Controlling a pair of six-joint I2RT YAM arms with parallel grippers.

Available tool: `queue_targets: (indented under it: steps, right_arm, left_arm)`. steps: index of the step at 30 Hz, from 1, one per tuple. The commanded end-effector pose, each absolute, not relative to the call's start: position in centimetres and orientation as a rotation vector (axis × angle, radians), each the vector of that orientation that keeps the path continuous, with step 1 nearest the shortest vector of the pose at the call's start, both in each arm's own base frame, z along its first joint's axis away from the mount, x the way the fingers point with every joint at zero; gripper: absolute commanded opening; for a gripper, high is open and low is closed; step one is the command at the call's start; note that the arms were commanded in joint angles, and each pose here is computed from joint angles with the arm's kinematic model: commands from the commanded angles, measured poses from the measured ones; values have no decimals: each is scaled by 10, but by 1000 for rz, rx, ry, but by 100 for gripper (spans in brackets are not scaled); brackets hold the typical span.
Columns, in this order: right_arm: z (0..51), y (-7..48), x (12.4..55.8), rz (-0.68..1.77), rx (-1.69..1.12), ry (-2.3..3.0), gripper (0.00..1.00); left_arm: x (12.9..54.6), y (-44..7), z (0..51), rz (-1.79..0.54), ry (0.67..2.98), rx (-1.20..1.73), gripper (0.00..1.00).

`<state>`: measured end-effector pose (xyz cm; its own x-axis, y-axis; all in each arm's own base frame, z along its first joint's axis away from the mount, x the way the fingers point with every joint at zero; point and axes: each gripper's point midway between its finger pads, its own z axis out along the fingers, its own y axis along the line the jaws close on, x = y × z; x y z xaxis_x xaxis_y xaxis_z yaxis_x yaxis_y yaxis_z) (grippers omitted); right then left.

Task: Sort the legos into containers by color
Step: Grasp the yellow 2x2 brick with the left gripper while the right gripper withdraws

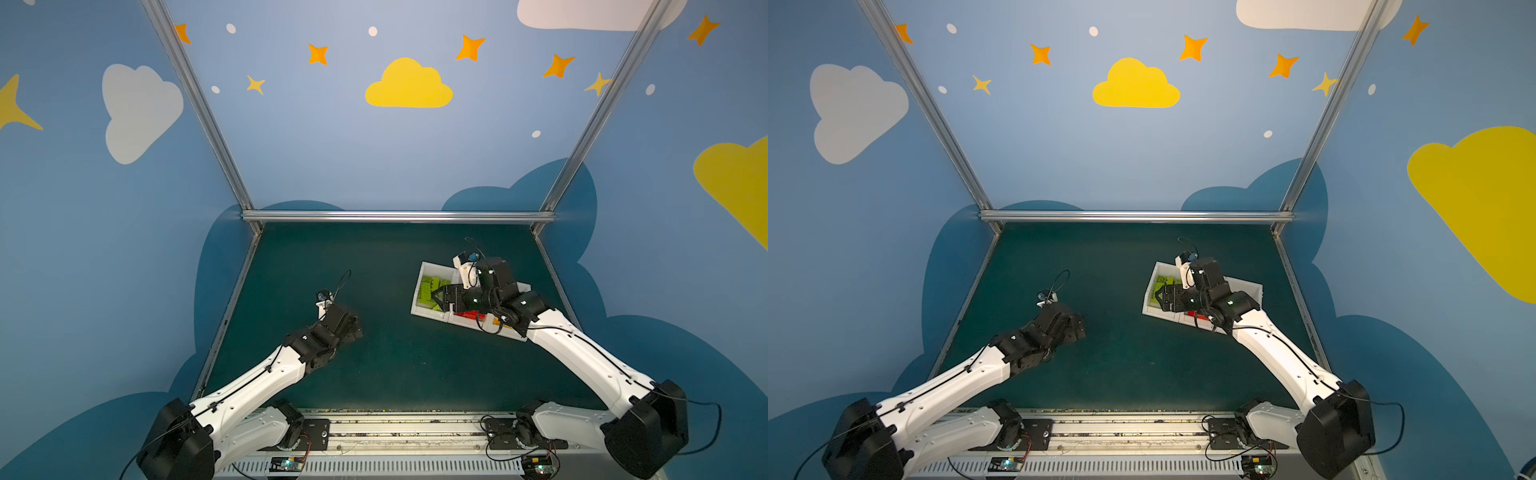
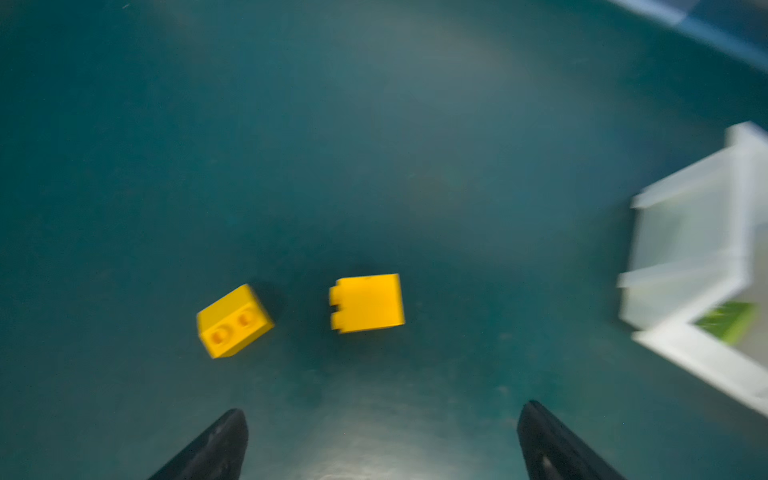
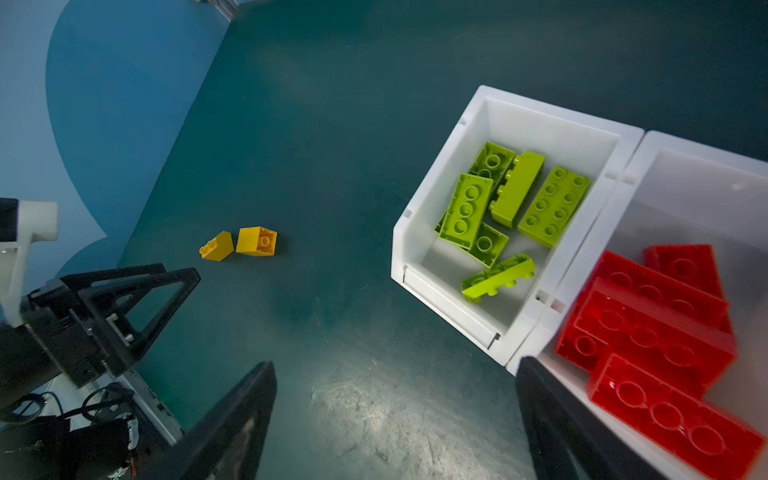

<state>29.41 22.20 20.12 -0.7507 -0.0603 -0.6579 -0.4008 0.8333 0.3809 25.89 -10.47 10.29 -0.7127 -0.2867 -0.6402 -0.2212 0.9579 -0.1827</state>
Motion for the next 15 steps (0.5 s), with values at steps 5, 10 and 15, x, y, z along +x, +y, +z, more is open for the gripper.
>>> queue_targets:
  steps: [5,10,15]
  right_arm:
    - [211,234,304,673,-367,2305,88]
    - [211,232,304,655,-371,2298,88]
    - [208,229,304,633,-372,2296,88]
  left_arm:
    - [264,-93,73,8,2496,-390,100]
    - [284,-104,62,-7,2504,-390,98]
    - [303,-112,48,11,2544,-399,86]
